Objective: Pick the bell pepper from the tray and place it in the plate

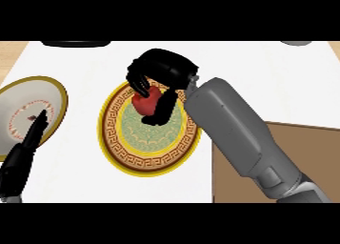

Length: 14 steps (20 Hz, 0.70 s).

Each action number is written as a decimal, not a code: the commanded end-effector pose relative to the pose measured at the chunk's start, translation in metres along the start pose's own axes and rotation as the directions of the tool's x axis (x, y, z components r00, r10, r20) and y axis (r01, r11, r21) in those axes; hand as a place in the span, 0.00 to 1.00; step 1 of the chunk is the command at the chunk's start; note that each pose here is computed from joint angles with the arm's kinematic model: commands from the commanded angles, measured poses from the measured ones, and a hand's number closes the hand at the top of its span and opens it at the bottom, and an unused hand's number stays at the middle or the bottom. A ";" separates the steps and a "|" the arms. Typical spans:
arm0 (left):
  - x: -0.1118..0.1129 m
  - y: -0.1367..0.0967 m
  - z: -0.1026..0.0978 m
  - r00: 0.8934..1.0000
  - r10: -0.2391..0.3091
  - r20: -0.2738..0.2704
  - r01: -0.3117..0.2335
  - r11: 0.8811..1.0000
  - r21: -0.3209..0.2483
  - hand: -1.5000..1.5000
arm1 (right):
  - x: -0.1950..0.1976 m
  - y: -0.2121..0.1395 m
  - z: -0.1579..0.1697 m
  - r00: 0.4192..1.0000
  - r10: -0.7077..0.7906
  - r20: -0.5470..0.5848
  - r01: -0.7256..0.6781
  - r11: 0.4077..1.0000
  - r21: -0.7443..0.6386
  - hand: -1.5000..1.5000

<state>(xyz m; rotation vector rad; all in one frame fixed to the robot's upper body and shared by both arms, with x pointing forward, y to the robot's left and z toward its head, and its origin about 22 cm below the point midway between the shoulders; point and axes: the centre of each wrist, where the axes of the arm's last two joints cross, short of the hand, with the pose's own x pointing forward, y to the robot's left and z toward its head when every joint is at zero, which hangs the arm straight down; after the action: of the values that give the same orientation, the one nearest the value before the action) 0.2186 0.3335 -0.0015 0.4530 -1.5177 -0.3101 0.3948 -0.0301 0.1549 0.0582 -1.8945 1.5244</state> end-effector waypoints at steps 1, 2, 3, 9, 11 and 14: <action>-0.013 0.000 -0.011 1.000 -0.016 -0.012 0.016 1.000 0.003 0.50 | -0.006 0.049 0.000 0.999 -0.038 -0.028 0.039 0.997 0.066 1.00; 0.007 0.001 -0.012 1.000 0.005 -0.001 -0.005 1.000 -0.023 0.50 | 0.000 0.047 -0.009 1.000 -0.007 -0.020 0.009 0.995 0.102 1.00; -0.003 -0.011 -0.013 1.000 -0.012 0.007 0.012 1.000 -0.010 0.50 | 0.004 0.031 -0.016 0.993 -0.103 -0.056 0.108 0.990 0.094 1.00; -0.001 -0.004 -0.008 1.000 0.000 -0.002 0.000 1.000 -0.005 0.50 | -0.016 0.063 -0.006 0.964 -0.151 -0.219 0.161 0.986 0.028 0.00; 0.013 -0.013 -0.003 1.000 -0.002 0.014 0.002 1.000 -0.028 0.50 | -0.023 0.060 -0.010 0.960 -0.177 -0.215 0.183 0.983 0.007 0.00; 0.000 -0.003 -0.012 0.999 -0.015 0.035 0.015 1.000 -0.015 0.50 | -0.016 0.066 -0.006 0.948 -0.288 -0.139 0.273 0.955 -0.114 0.00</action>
<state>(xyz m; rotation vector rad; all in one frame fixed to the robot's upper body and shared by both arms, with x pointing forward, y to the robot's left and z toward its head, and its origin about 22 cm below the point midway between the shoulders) 0.2270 0.3273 0.0004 0.4444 -1.5337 -0.3315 0.3795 -0.0114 0.0892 0.1136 -1.7051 1.3340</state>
